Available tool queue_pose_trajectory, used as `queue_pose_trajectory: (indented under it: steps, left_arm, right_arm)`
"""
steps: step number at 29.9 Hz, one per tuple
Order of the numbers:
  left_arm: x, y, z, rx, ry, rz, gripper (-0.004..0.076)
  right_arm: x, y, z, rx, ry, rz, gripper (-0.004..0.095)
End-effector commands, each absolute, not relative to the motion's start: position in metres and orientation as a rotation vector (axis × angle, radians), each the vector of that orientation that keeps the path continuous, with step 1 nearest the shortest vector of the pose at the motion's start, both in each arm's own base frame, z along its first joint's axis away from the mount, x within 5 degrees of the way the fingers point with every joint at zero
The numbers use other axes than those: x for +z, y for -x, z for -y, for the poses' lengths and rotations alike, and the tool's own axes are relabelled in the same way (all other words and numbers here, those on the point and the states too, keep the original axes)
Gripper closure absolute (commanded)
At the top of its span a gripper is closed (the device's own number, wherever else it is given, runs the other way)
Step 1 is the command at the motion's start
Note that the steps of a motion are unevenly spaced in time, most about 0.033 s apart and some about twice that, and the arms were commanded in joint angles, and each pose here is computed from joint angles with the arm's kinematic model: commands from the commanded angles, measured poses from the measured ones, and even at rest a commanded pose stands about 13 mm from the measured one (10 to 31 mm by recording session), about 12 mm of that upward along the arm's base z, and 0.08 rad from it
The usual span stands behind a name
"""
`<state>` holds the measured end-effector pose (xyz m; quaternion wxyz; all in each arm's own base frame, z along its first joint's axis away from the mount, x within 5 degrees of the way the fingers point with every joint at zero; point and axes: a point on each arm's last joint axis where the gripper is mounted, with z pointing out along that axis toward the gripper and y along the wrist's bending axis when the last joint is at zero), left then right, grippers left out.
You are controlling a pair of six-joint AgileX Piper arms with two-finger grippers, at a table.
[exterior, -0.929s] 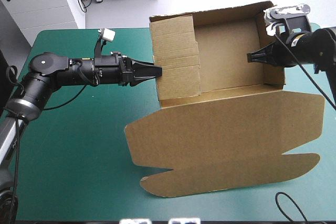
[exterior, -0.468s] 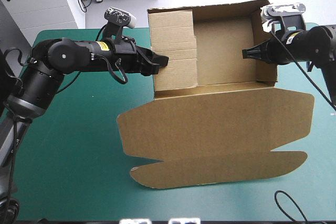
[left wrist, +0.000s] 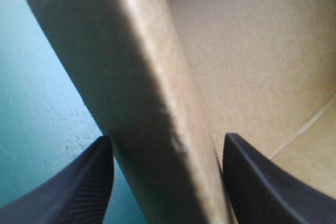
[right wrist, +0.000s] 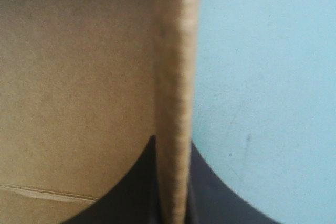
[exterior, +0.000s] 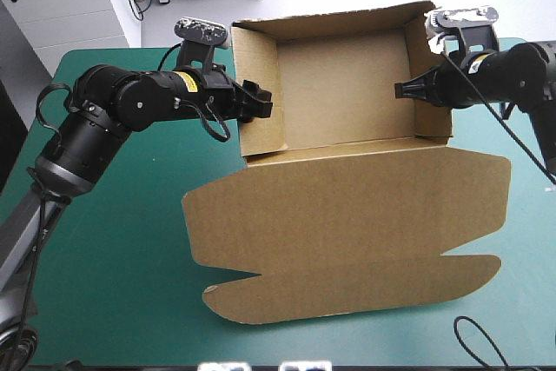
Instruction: Fold the box
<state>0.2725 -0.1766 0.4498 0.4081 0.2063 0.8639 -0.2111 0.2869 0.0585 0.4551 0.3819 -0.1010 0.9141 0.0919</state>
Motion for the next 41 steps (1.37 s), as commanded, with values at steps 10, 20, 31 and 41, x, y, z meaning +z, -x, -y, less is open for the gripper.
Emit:
queue_pose_trajectory:
  steps: [10, 20, 31, 41]
  left_arm:
    - [0.476, -0.267, 0.176, -0.545, -0.485, -2.009, 0.0705]
    - [0.416, -0.299, 0.19, -0.339, -0.637, -2.29, 0.0731]
    - [0.356, -0.332, 0.208, -0.273, -0.699, -2.463, 0.0731]
    - [0.322, -0.351, 0.198, -0.055, -0.771, -2.588, 0.0731]
  right_arm:
    - [0.461, -0.287, -0.063, 0.296, 0.261, -2.312, 0.0923]
    - [0.432, -0.314, -0.07, 0.293, 0.271, -2.428, 0.0923]
    - [0.397, -0.343, -0.073, 0.272, 0.23, -2.551, 0.0923]
    - [0.342, -0.369, -0.105, 0.293, 0.295, -2.722, 0.0923]
